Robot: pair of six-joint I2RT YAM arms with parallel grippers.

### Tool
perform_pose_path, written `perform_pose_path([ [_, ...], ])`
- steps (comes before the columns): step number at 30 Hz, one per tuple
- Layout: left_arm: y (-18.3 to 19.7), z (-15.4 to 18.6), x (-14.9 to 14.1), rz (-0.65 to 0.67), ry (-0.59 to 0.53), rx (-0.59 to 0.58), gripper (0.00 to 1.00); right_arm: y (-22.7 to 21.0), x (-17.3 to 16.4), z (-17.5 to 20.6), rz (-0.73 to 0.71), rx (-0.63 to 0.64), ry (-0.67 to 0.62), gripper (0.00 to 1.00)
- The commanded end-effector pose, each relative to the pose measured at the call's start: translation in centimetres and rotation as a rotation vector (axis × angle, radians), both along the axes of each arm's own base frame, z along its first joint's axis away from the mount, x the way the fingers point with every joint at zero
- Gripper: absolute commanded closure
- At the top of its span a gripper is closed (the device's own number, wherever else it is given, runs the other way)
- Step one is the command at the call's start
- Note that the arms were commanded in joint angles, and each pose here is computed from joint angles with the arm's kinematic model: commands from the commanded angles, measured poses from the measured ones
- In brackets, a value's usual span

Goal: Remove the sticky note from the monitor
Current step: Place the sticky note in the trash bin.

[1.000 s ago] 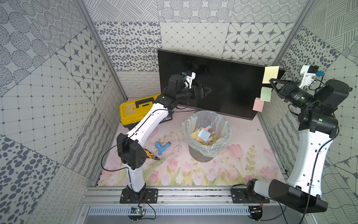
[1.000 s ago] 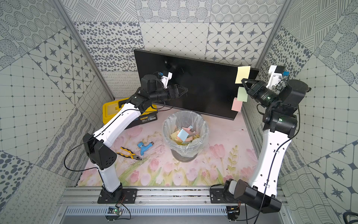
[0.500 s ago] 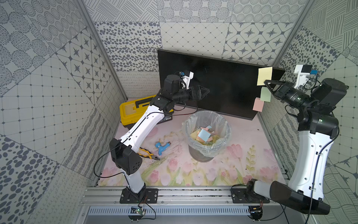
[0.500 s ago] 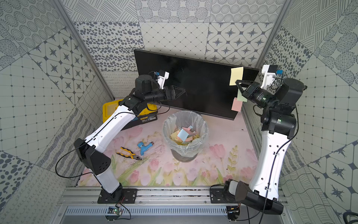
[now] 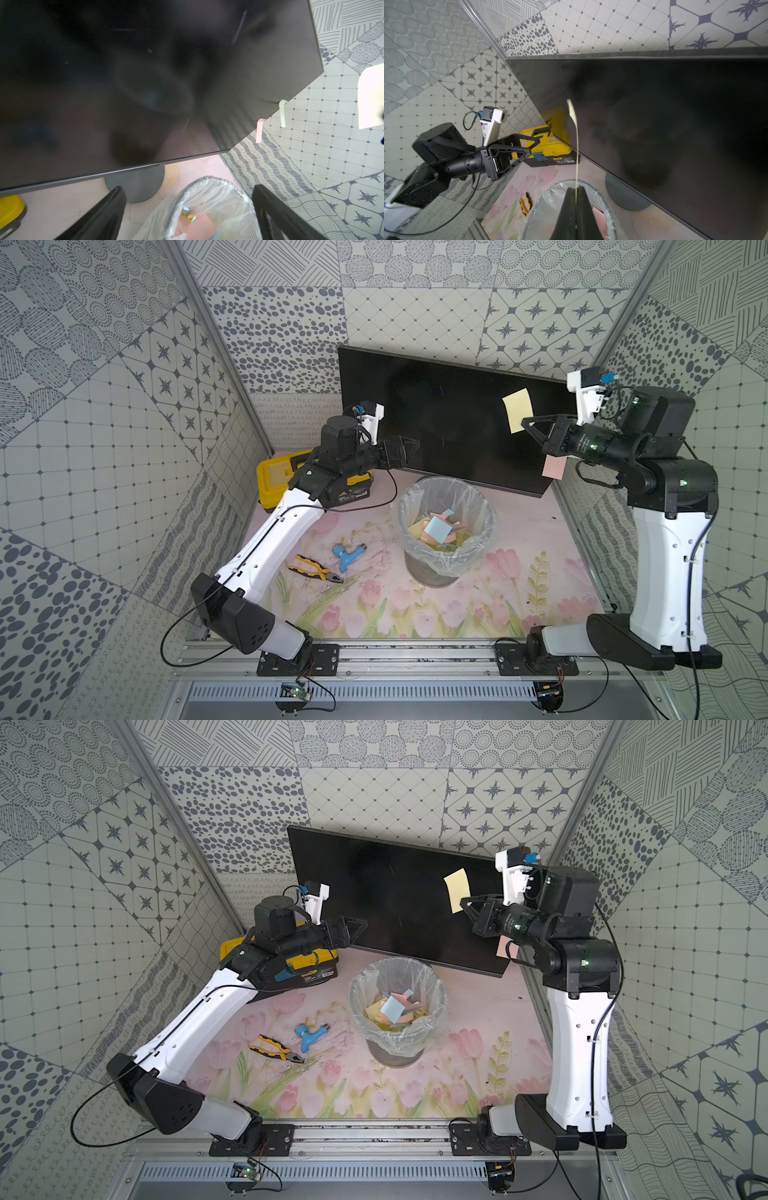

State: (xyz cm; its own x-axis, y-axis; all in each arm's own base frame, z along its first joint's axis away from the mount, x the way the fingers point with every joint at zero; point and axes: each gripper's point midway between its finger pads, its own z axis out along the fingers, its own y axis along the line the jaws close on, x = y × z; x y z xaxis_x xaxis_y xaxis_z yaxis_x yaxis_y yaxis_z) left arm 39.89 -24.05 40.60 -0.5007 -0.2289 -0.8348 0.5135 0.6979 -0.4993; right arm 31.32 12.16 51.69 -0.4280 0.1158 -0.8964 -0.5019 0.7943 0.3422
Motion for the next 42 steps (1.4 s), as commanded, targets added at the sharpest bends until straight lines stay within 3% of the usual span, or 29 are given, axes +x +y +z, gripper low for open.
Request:
perform_pose_path([
  [1,4.4,0.1,1.2,0.180,-0.030,-0.025,0.00,0.7,0.0,-4.1,-0.003,-0.216,0.082,1.00],
  [7,6.6,-1.7,0.8,0.257,-0.021,0.035,0.00,5.6,-0.1,-10.3,0.151,-0.394,0.231,1.00],
  [17,4.9,-5.6,-0.8,0.132,0.087,0.054,0.01,9.6,-1.2,-17.6,0.292,-0.522,0.379,1.00],
  [23,3.4,-7.3,-0.9,0.053,0.136,0.047,0.01,11.1,-1.8,-20.3,0.350,-0.585,0.411,1.00],
  [38,3.5,-8.6,-0.5,0.056,0.146,0.066,0.00,12.0,-3.2,-26.3,0.414,-0.661,0.537,1.00],
  [42,3.4,-8.3,-0.5,0.052,0.138,0.065,0.01,11.4,-2.7,-26.8,0.378,-0.696,0.540,0.91],
])
